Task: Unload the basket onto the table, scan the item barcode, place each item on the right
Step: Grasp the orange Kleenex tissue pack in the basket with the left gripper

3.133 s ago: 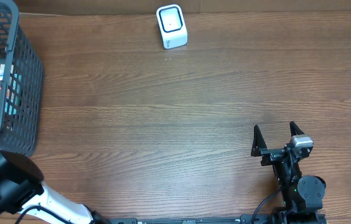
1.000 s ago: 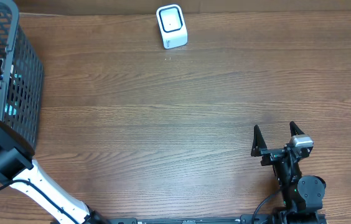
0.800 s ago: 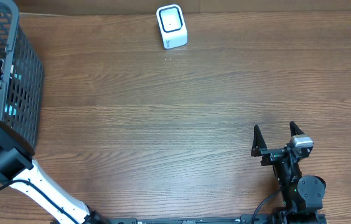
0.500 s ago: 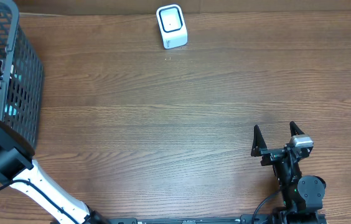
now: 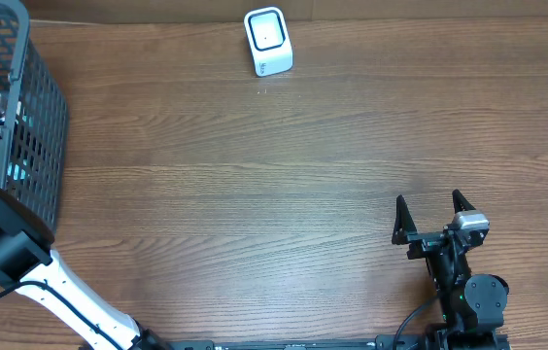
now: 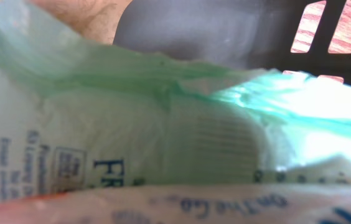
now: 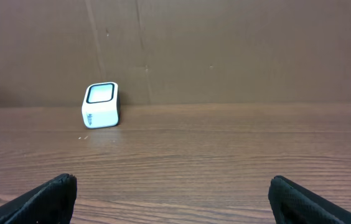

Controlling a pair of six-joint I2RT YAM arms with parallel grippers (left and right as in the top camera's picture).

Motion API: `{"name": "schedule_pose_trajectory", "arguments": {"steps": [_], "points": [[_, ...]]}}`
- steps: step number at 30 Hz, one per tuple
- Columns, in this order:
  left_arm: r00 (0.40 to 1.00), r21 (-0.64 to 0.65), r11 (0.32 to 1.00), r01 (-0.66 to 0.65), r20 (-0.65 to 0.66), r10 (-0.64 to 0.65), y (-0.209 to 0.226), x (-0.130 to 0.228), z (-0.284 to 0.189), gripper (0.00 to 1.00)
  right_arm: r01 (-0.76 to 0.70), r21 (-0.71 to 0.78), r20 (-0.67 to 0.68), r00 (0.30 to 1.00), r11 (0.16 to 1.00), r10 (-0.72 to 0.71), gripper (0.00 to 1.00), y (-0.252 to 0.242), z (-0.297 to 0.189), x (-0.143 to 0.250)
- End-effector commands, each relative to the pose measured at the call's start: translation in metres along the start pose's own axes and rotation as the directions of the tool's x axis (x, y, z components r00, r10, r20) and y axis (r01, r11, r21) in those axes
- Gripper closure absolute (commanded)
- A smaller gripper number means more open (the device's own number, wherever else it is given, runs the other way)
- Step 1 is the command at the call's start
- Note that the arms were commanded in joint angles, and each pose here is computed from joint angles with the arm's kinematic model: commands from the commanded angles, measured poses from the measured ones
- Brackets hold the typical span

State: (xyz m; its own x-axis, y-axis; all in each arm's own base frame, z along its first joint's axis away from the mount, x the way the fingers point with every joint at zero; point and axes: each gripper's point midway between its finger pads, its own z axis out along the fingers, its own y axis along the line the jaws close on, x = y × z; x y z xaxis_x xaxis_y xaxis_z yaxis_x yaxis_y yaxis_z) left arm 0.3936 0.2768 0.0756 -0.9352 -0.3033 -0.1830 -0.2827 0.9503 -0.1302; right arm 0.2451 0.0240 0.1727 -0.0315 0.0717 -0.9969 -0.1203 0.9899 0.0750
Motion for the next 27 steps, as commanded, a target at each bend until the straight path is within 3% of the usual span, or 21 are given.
{"name": "schedule_pose_trajectory", "arguments": {"steps": [1, 6, 17, 27], "points": [[0.997, -0.006, 0.999, 0.041, -0.071, -0.041, 0.000, 0.015, 0.018, 0.42, 0.004, 0.010, 0.003, 1.000, 1.000, -0.004, 0.00, -0.002, 0.000, 0.002], [0.998, -0.016, 0.999, 0.052, -0.026, -0.052, -0.002, 0.008, 0.000, 0.52, 0.004, 0.010, 0.003, 1.000, 1.000, -0.004, 0.00, -0.002, 0.000, 0.002], [0.978, -0.077, 0.994, 0.078, 0.199, -0.061, -0.010, -0.018, -0.087, 0.56, 0.004, 0.010, 0.003, 1.000, 1.000, -0.004, 0.00, -0.002, 0.000, 0.002], [0.885, -0.174, 0.968, 0.179, 0.458, -0.081, -0.015, -0.028, -0.194, 0.55, 0.004, 0.010, 0.003, 1.000, 1.000, -0.004, 0.00, -0.002, 0.000, 0.002]]}}
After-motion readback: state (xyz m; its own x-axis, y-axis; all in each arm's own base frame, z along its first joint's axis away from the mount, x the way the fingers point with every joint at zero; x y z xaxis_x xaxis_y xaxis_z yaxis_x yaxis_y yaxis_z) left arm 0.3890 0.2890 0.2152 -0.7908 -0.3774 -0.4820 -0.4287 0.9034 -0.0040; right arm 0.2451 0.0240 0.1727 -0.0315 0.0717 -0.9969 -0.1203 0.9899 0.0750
